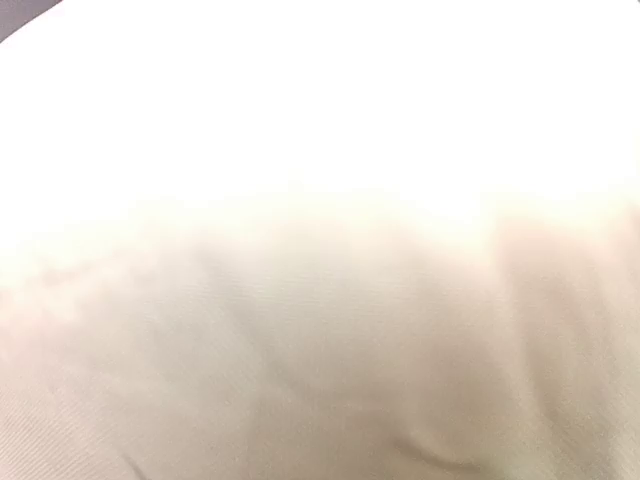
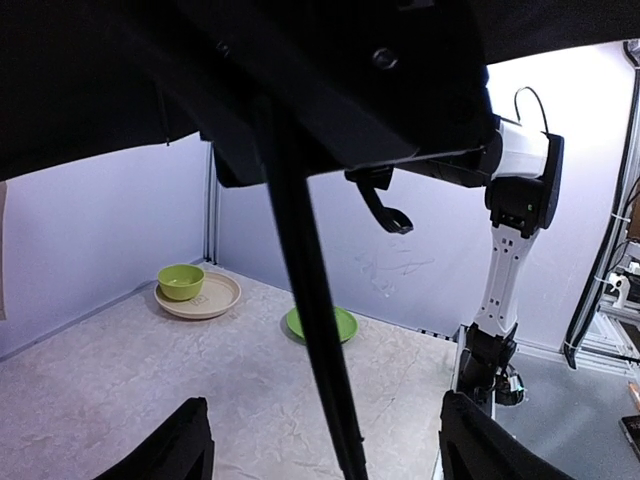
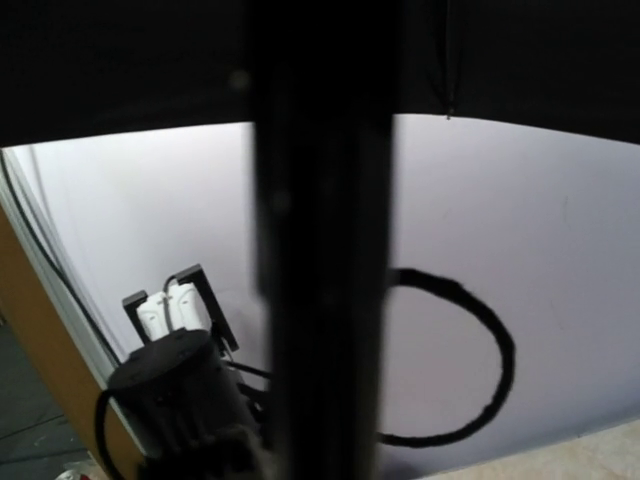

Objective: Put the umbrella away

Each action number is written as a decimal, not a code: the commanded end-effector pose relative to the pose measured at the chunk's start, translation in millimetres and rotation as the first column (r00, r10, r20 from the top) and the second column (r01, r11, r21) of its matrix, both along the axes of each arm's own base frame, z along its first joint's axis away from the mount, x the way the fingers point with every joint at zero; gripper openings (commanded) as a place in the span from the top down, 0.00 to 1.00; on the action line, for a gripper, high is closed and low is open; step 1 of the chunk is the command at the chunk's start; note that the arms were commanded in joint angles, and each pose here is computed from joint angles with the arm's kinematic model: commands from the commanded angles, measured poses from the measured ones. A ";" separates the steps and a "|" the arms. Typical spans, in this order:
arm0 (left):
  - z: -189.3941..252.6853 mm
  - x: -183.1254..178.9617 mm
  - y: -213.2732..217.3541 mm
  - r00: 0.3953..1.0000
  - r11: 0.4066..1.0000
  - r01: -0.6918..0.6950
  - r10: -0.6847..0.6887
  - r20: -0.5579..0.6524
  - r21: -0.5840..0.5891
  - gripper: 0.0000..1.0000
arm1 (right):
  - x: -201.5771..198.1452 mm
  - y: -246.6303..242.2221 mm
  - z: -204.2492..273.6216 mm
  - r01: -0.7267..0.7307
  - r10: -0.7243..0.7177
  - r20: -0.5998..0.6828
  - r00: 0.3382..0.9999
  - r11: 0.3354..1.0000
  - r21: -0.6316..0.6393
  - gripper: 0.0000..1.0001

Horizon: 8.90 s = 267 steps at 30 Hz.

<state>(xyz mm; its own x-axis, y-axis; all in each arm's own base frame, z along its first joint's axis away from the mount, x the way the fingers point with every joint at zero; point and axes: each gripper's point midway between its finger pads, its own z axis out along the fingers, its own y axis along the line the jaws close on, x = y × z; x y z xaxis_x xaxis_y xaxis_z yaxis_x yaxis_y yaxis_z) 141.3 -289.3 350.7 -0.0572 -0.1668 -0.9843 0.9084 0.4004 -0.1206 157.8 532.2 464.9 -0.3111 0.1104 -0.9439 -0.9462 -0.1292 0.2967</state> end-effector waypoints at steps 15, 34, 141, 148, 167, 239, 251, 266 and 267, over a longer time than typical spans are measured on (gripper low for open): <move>-3.5 -6.0 9.2 0.999 0.999 0.006 -0.004 0.032 -0.047 0.19 | -54.8 -3.8 37.3 -0.094 0.061 0.212 0.975 0.984 0.151 1.00; 6.6 -36.5 9.6 0.989 0.987 0.135 -0.128 0.075 -0.093 0.22 | -91.9 -32.9 48.7 -0.284 0.203 0.303 0.931 0.925 0.254 1.00; -114.7 106.0 -55.0 0.915 0.935 -0.332 0.351 -0.199 0.123 0.20 | 123.1 -77.0 -73.4 0.682 -0.682 -0.006 0.731 0.731 -0.013 1.00; -111.3 100.3 -64.2 0.934 0.956 -0.279 0.292 -0.207 0.088 0.41 | 107.4 -74.0 -61.0 0.680 -0.680 0.012 0.733 0.733 0.021 1.00; -59.9 49.8 -59.4 0.977 0.991 -0.062 0.036 -0.208 -0.121 1.00 | 76.2 -84.0 -48.2 0.607 -0.616 0.088 0.782 0.787 0.112 0.69; -146.1 81.8 -76.5 0.948 0.992 -0.104 0.122 -0.296 0.074 1.00 | 109.9 -85.3 -59.7 0.510 -0.491 -0.152 0.858 0.851 0.130 1.00; -146.8 72.3 -75.1 0.959 0.991 -0.126 0.135 -0.250 0.052 1.00 | 121.1 -102.1 -37.9 0.266 -0.203 -0.195 0.960 0.881 0.392 0.35; -152.4 59.4 -80.9 0.971 0.983 -0.162 0.175 -0.163 0.091 1.00 | 156.0 -117.1 -34.7 0.384 -0.194 -0.370 0.908 0.738 0.555 0.47; -152.3 59.0 -81.6 0.972 0.983 -0.159 0.172 -0.162 0.091 1.00 | 156.4 -116.1 -33.2 0.380 -0.189 -0.369 0.910 0.736 0.561 0.46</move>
<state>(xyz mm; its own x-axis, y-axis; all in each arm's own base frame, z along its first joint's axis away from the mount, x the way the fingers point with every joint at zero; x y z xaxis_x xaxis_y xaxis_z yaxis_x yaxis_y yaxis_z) 205.1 -365.0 179.4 -0.2940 -0.0907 -0.9515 0.7615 0.5795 -0.2905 312.7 421.7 418.9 -0.4000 0.6938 -0.5988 -0.8578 -0.0533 0.5113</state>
